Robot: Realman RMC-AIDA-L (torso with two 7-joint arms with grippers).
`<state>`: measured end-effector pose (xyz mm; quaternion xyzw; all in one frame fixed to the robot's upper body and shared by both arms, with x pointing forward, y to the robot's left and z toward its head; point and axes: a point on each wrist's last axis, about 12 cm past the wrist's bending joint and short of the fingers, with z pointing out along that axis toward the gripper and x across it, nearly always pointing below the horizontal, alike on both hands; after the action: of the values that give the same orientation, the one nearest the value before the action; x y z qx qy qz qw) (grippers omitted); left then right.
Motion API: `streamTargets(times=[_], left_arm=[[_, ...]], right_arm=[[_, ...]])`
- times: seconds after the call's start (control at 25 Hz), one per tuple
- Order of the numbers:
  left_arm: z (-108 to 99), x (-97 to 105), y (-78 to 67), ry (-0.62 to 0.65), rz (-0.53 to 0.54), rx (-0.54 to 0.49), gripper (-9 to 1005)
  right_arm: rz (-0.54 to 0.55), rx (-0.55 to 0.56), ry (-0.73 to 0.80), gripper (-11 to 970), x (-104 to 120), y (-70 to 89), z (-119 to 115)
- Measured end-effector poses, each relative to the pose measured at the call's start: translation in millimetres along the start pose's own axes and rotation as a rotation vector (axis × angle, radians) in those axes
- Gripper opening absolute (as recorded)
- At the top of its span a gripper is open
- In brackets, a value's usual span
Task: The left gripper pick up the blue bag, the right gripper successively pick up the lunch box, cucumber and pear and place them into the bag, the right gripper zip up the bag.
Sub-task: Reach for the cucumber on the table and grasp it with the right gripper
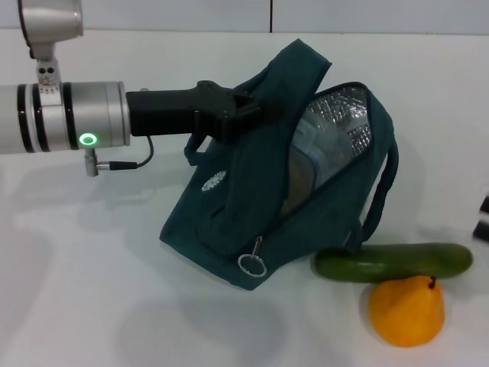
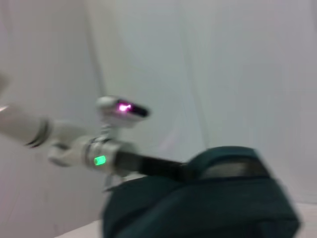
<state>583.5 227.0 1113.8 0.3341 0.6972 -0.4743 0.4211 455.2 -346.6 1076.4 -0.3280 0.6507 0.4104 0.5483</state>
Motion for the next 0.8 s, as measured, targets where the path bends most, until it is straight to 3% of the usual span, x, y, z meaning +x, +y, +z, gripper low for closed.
streamTargets(times=[0.12, 0.24, 0.56, 0.68, 0.72, 0.8], left_arm=[[1, 0, -0.1, 0.000, 0.000, 0.002, 40], [1, -1, 0.1, 0.000, 0.001, 0.001, 40], [4, -4, 1.2, 0.002, 0.009, -0.001, 40], [4, -5, 1.3, -0.001, 0.011, -0.001, 40], [4, -5, 1.3, -0.002, 0.011, -0.001, 40], [5, -6, 1.4, -0.003, 0.013, 0.000, 40]], right_arm=[[0.064, 0.022, 0.042, 393, -12, -15.0, 2], [0.054, -0.021, 0.108, 394, -28, -24.9, 11], [0.090, -0.031, 0.402, 396, -69, -53.4, 50], [0.084, -0.036, 0.477, 514, -79, -56.6, 60], [0.074, -0.001, 0.600, 547, -92, -62.3, 71], [0.057, 0.013, 0.657, 613, -100, -64.7, 76]])
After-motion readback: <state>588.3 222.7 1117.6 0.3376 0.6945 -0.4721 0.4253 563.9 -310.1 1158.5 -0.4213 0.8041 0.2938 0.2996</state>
